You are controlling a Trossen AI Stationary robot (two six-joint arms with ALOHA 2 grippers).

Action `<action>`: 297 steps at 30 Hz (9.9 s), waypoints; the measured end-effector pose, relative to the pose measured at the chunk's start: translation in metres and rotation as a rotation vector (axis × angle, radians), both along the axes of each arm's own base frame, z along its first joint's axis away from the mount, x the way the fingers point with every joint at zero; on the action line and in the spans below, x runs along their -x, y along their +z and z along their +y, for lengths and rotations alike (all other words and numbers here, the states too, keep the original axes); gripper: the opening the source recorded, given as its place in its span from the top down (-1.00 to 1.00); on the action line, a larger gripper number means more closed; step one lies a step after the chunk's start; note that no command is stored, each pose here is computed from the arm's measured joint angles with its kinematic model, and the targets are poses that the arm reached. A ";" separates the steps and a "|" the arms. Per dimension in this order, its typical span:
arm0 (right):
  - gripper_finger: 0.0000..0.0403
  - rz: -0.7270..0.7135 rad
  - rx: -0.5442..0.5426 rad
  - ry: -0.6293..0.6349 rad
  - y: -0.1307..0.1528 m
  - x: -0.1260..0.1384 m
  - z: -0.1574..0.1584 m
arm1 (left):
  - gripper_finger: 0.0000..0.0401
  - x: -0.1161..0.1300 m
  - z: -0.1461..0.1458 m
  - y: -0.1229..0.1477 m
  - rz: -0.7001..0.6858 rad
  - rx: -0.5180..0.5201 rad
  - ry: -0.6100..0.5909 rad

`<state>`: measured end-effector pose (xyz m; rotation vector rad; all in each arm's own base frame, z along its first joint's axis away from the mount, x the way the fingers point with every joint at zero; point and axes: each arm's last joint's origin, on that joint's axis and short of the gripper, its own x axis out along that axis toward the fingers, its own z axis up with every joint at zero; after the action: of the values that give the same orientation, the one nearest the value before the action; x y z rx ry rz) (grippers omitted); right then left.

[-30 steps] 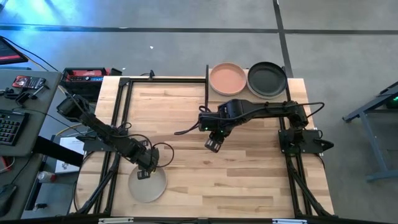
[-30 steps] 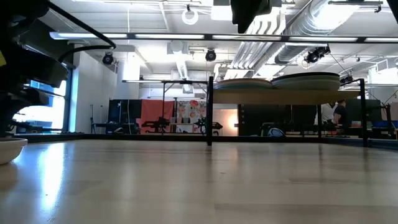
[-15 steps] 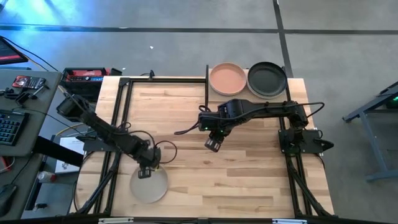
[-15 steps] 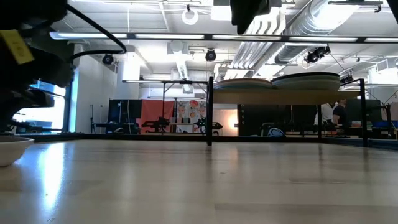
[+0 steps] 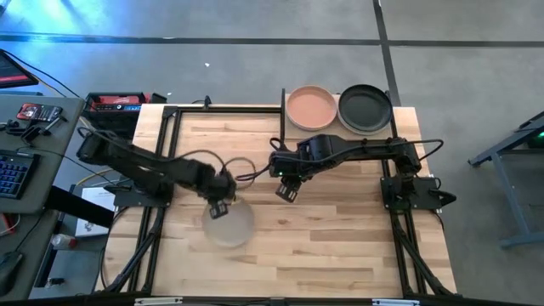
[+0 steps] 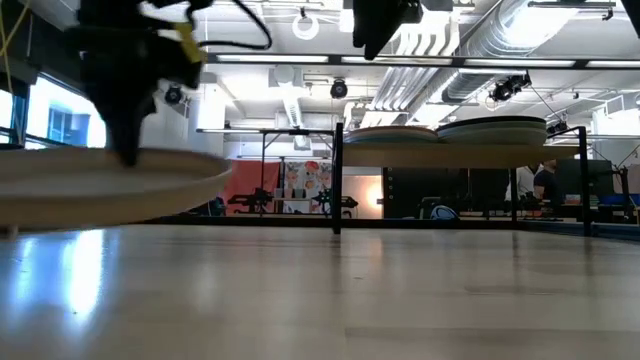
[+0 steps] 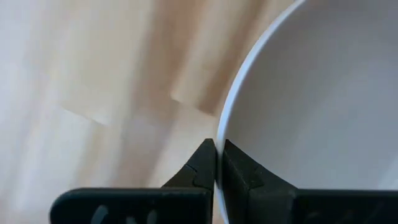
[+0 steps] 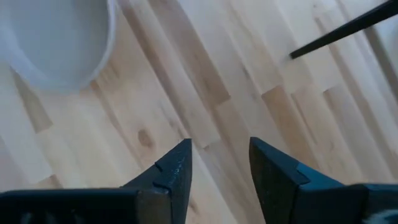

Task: Place and stack plates onto a shelf
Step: Stack the gray plate on top of the brown plate on the shelf, then return to Home Position

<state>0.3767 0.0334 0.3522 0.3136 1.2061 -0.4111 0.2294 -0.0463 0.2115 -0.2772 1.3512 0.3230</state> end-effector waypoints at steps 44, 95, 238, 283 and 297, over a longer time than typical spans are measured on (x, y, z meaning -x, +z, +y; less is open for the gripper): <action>0.91 -0.114 -0.064 -0.102 0.004 -0.010 -0.082 | 0.99 -0.055 0.086 0.092 -0.512 -0.260 0.134; 1.00 -0.222 -0.156 -0.085 0.028 0.131 -0.296 | 0.54 -0.051 0.109 0.111 -0.671 -0.286 0.226; 0.43 -0.047 -0.124 -0.357 -0.036 0.080 -0.321 | 0.54 -0.040 0.124 0.103 -0.558 -0.293 0.276; 0.43 -0.687 -0.199 0.203 0.081 0.004 -0.100 | 0.54 0.055 0.032 0.062 -0.814 -0.135 -0.031; 0.43 -1.146 -0.173 0.417 0.133 -0.006 -0.036 | 0.54 0.120 0.030 0.012 -1.107 -0.042 -0.137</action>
<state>0.3827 -0.0025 0.4854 0.3556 0.1526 0.2480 0.1090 -0.0162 0.2236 -0.2620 0.2674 0.0441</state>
